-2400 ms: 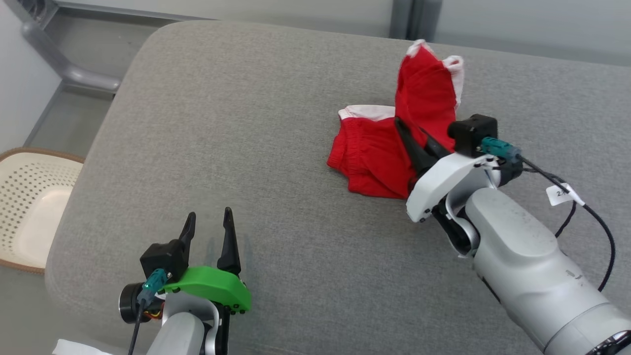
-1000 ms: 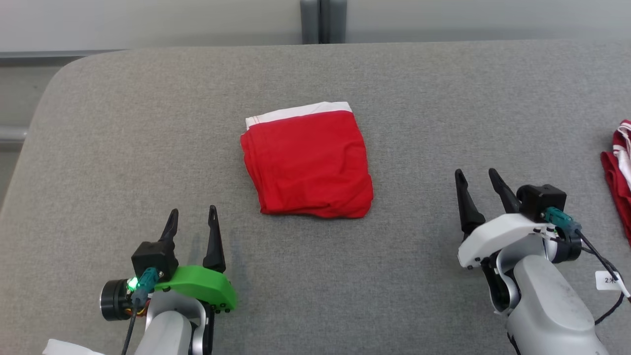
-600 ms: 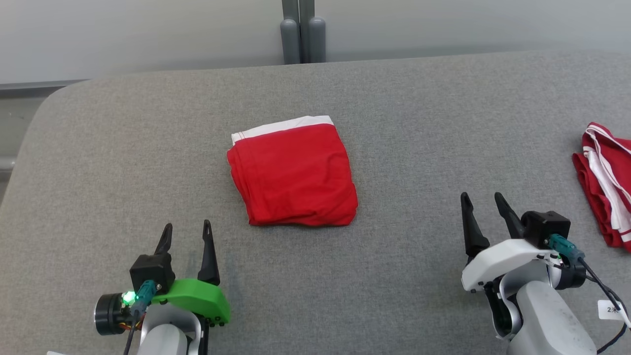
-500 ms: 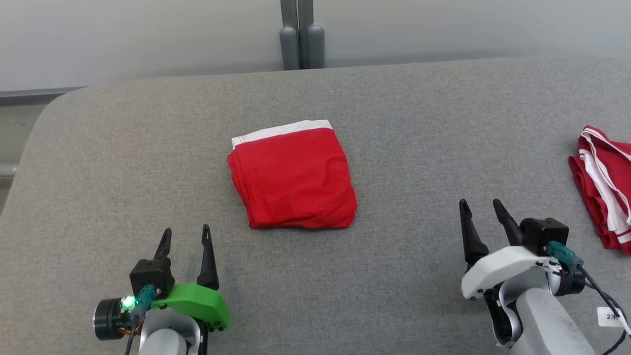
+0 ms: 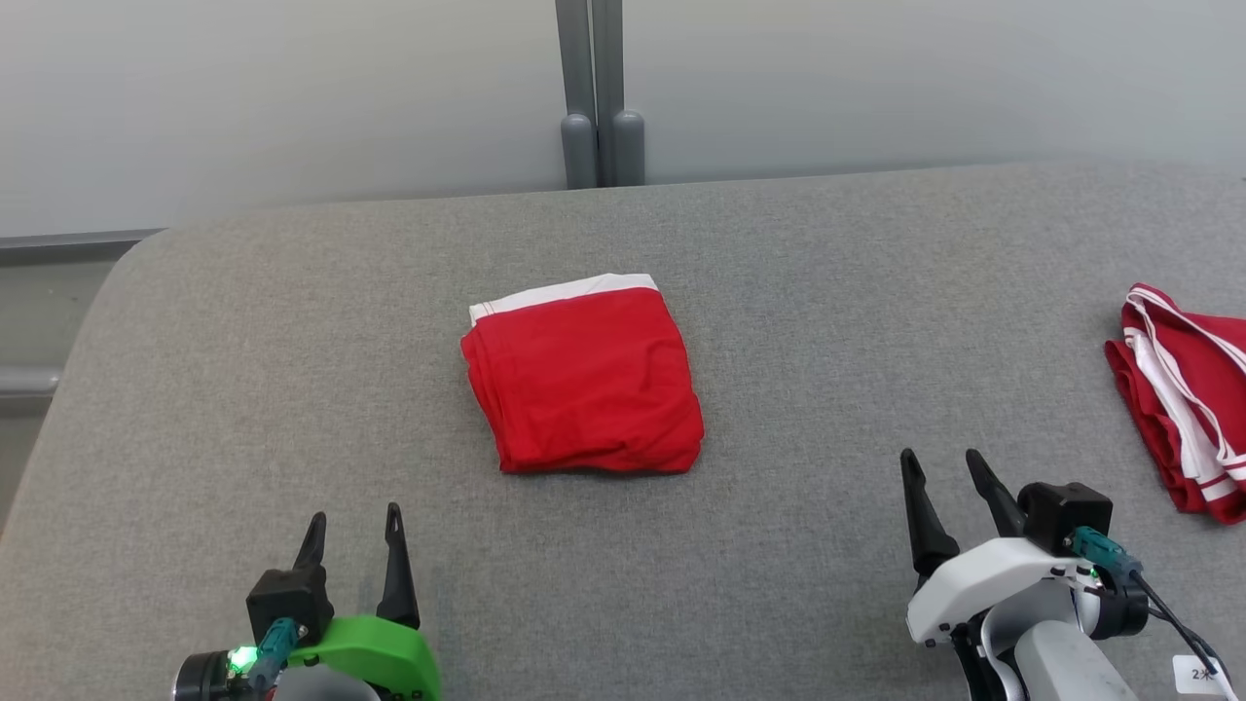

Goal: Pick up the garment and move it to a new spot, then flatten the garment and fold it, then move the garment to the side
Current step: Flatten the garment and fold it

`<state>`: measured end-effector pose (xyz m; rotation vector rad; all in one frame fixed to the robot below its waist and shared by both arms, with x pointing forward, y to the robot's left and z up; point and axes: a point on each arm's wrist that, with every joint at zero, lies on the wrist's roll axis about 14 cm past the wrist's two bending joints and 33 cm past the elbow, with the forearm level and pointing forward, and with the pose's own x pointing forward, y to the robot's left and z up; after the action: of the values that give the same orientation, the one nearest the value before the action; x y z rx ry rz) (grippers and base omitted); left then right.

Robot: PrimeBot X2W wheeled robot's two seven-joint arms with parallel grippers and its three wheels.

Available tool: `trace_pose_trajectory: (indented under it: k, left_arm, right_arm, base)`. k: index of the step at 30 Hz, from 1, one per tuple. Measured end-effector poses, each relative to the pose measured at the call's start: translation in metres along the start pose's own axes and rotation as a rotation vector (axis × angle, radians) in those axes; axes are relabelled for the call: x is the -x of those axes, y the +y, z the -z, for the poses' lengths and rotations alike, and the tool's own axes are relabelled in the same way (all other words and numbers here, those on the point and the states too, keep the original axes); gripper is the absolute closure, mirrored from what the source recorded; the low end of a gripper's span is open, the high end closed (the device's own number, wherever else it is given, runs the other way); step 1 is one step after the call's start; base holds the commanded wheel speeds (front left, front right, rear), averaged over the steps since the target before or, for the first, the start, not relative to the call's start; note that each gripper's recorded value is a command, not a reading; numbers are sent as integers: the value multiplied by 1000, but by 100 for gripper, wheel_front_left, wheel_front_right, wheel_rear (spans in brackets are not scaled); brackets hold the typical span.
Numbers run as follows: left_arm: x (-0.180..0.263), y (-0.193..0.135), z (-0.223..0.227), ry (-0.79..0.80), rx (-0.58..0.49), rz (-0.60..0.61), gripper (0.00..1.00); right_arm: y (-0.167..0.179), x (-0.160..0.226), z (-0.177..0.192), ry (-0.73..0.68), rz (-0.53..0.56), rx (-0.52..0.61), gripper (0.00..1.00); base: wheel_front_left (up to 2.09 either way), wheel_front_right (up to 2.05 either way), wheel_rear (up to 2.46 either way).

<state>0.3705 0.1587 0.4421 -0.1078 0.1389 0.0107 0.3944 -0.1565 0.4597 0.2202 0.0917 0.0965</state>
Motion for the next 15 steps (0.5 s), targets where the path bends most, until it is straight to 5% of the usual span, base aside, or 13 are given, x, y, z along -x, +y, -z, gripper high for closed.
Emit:
trace_pose_trajectory:
  k: [15]
  left_arm:
    - [12, 11, -7, -27, 6, -38, 0]
  right_arm:
    - [8, 7, -2, -8, -18, -22, 0]
  base:
    - [0, 0, 0]
